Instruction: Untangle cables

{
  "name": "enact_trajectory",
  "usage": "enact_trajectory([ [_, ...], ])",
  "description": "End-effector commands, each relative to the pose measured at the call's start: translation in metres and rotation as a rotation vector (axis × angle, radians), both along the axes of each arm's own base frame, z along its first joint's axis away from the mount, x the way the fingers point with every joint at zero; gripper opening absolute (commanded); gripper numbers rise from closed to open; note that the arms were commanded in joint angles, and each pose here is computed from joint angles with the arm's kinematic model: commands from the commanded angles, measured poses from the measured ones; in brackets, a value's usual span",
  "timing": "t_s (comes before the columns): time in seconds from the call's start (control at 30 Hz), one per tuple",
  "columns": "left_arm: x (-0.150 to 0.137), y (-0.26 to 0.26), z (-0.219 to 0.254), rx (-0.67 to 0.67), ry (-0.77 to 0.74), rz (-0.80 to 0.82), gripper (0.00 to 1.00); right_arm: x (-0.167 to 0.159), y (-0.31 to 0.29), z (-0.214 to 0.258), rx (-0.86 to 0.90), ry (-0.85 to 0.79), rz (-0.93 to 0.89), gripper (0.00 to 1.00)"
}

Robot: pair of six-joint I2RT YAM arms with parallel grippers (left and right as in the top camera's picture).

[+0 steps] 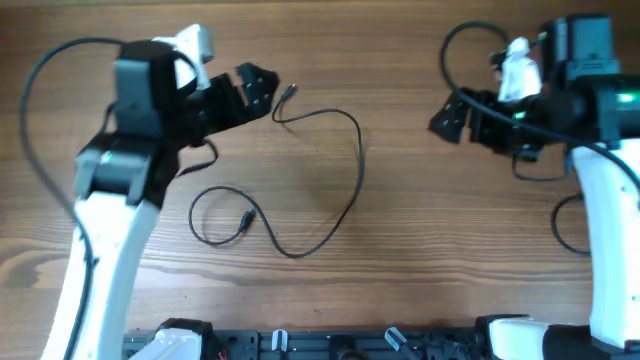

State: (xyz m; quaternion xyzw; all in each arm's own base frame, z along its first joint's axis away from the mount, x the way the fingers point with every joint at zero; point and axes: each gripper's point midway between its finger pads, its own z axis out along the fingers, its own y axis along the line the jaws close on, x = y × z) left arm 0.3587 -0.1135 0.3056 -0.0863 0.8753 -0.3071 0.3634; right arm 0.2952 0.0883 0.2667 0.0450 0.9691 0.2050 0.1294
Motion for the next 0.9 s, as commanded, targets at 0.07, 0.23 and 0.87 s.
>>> enact_trajectory([
  [0.07,-0.016,0.041,-0.003,0.076,0.02,0.06,1.0,-0.018,0.028,-0.067,-0.023,0.159,0.03,0.92],
  [0.23,-0.014,0.056,-0.035,0.169,0.116,0.07,1.0,-0.038,0.068,-0.121,-0.015,0.24,0.042,0.85],
  [0.87,-0.007,0.056,-0.071,0.174,0.243,0.06,1.0,-0.082,0.17,-0.263,-0.055,0.47,0.042,0.42],
])
